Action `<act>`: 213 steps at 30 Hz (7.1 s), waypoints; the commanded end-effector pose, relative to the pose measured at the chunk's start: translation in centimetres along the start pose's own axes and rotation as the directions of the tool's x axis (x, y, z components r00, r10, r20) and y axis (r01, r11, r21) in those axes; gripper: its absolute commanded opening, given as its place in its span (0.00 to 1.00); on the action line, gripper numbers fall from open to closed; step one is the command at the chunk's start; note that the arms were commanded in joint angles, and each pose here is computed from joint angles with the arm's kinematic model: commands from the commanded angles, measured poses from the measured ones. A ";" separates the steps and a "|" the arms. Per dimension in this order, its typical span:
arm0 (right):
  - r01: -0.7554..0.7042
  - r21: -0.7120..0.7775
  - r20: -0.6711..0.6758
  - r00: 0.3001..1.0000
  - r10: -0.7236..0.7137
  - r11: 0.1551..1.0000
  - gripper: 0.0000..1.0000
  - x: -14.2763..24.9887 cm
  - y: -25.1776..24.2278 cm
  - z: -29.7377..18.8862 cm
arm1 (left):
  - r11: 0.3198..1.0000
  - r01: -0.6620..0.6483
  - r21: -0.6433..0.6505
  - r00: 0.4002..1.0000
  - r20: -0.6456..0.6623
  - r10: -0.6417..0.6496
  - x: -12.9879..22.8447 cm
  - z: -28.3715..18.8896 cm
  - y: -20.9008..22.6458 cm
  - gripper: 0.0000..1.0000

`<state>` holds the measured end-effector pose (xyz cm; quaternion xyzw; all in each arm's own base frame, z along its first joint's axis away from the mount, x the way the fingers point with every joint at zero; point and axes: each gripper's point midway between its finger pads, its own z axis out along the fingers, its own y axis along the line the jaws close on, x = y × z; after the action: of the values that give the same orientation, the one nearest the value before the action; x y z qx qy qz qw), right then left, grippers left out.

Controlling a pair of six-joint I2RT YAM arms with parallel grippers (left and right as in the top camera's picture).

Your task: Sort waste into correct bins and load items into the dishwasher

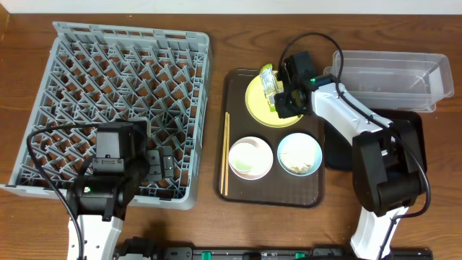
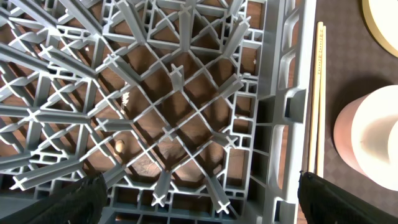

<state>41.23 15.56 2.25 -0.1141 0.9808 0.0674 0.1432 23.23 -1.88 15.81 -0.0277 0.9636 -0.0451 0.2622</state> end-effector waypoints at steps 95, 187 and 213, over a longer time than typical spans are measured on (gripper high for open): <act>-0.973 -0.100 0.492 0.134 0.860 0.209 0.29 -2.7 -19.1 -13.5 | 1.000 -0.008 0.007 1.000 0.013 0.008 -0.5 -0.6 -0.1 0.98; 0.161 -0.114 0.262 0.957 -0.127 0.980 0.01 7.3 4.1 -15.3 | 1.000 -0.007 0.005 1.000 -0.001 0.007 -0.1 -0.6 -0.1 0.98; -0.345 -0.755 0.038 0.825 0.563 0.558 0.01 8.1 -7.3 -15.9 | 1.000 -0.007 0.005 1.000 -0.001 0.007 -0.1 -0.6 -0.1 0.98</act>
<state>31.32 3.33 12.57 0.1368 0.8830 0.4076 0.1881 22.77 -1.86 15.57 -0.0280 0.9663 -0.0445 0.2519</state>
